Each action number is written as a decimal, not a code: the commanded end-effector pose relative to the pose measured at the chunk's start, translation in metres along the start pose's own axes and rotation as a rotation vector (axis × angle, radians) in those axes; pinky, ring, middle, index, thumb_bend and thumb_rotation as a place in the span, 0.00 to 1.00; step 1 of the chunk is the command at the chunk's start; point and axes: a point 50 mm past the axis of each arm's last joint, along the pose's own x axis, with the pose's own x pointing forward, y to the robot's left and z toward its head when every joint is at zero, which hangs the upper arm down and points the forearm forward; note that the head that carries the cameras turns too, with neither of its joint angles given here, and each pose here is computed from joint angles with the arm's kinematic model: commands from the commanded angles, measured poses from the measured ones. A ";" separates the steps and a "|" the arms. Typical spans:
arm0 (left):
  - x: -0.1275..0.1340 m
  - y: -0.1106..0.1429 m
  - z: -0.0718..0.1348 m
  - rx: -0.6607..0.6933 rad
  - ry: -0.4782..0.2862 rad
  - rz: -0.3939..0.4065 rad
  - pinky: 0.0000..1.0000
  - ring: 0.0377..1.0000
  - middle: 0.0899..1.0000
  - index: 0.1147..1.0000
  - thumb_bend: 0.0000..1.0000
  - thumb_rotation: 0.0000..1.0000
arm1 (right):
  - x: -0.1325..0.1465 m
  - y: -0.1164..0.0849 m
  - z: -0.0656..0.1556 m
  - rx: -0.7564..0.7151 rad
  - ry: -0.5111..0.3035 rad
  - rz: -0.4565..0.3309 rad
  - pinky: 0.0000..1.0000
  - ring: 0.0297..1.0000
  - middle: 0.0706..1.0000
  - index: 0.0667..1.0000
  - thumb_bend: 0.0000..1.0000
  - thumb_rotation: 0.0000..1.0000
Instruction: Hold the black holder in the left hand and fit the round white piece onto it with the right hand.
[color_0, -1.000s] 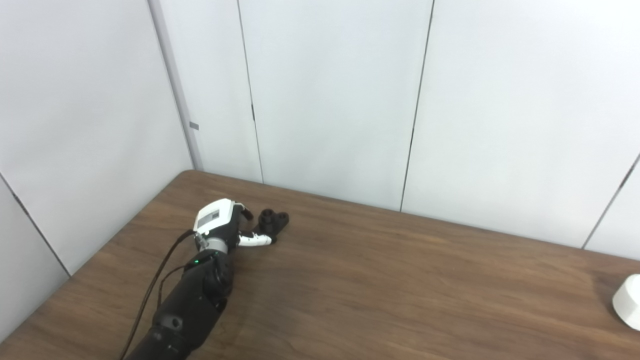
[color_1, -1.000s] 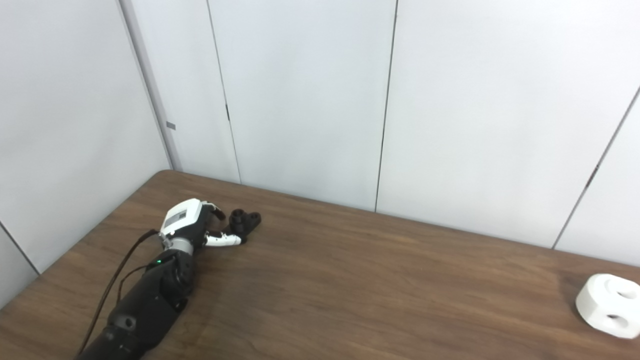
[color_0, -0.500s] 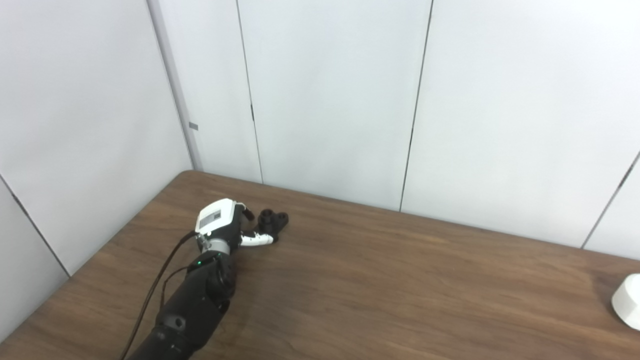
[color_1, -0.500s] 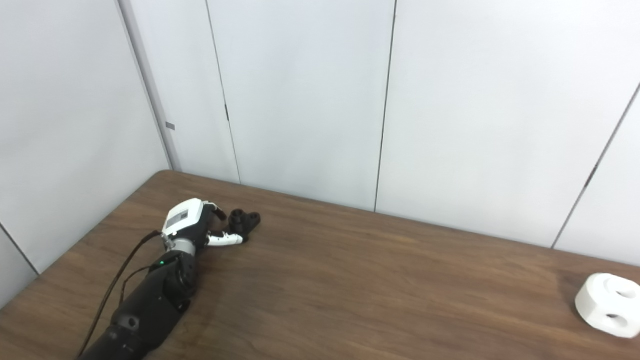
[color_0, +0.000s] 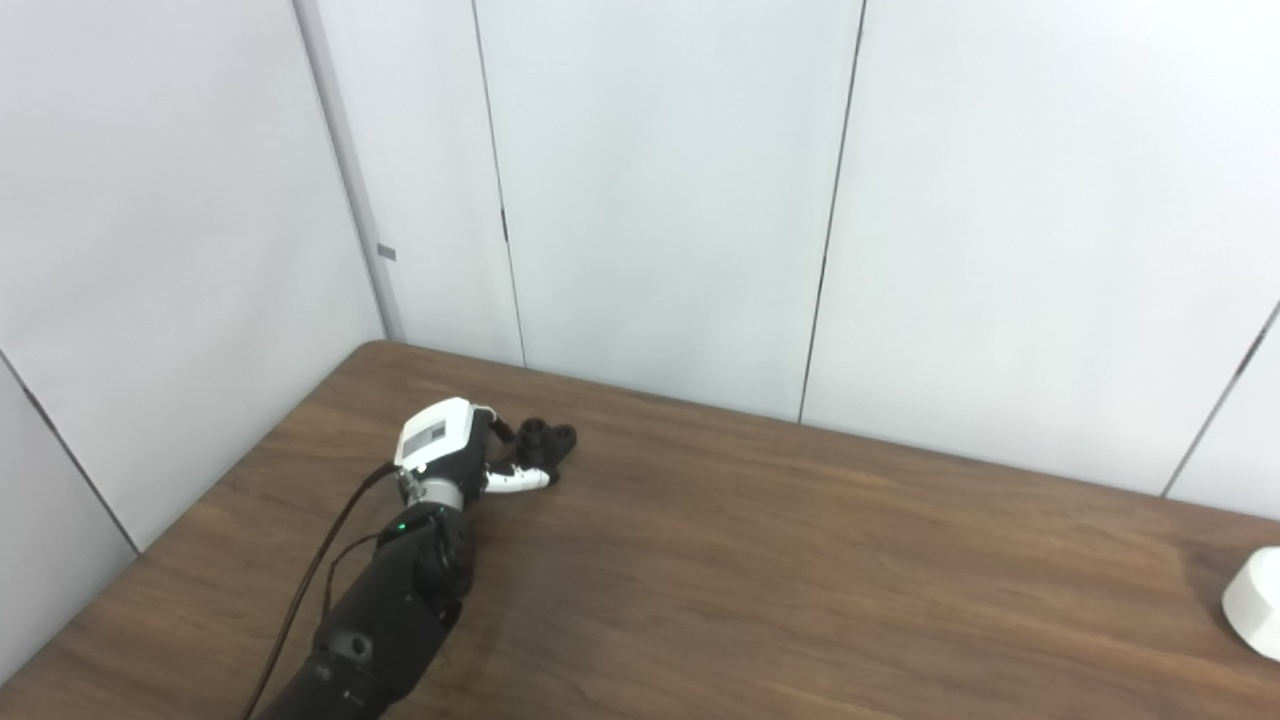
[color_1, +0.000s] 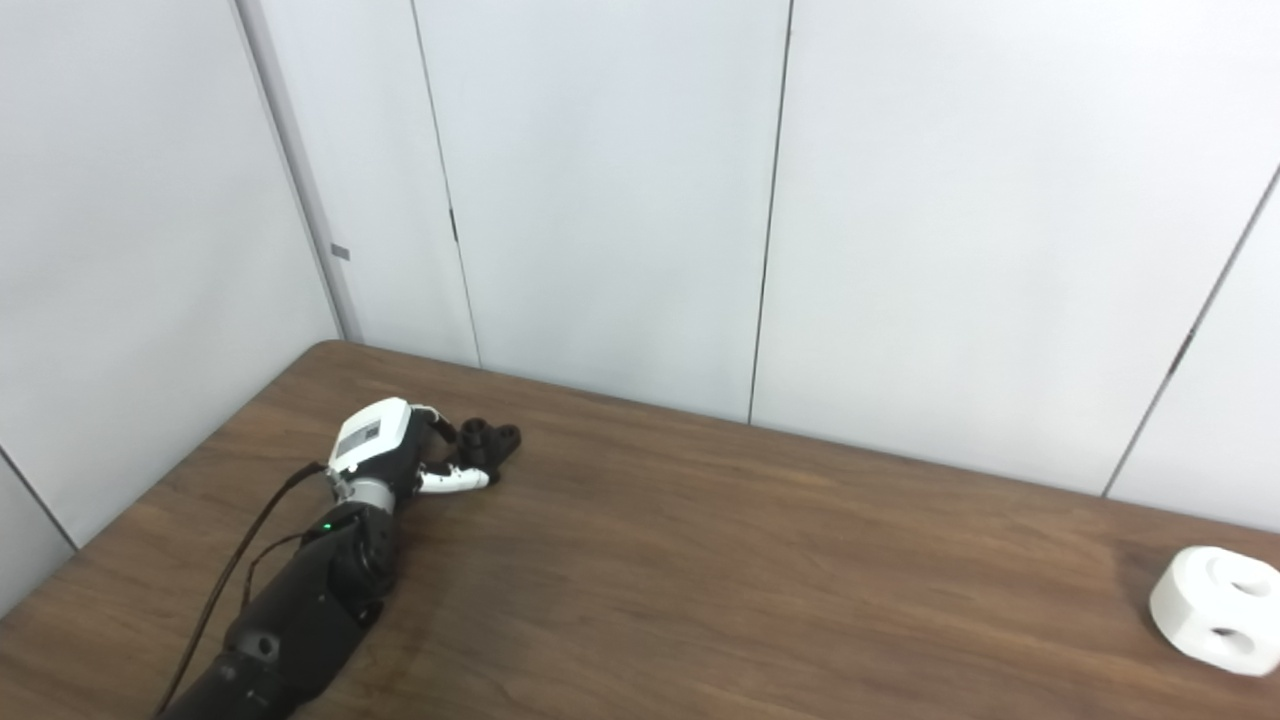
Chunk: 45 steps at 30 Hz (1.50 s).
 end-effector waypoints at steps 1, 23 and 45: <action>0.000 0.003 0.009 -0.008 -0.033 -0.015 1.00 0.96 0.86 0.54 0.85 0.32 | -0.005 0.005 0.001 0.024 -0.010 -0.017 1.00 1.00 0.95 1.00 0.71 1.00; 0.000 0.003 0.014 0.016 -0.105 -0.029 1.00 0.89 0.76 0.42 0.52 0.05 | -0.008 0.004 0.005 0.016 -0.011 0.005 1.00 1.00 0.95 1.00 0.54 0.95; -0.060 0.020 0.048 -0.080 -0.303 -0.123 1.00 0.93 0.78 0.42 0.52 0.05 | -0.008 0.010 0.008 0.007 0.031 0.021 1.00 1.00 0.98 1.00 0.57 1.00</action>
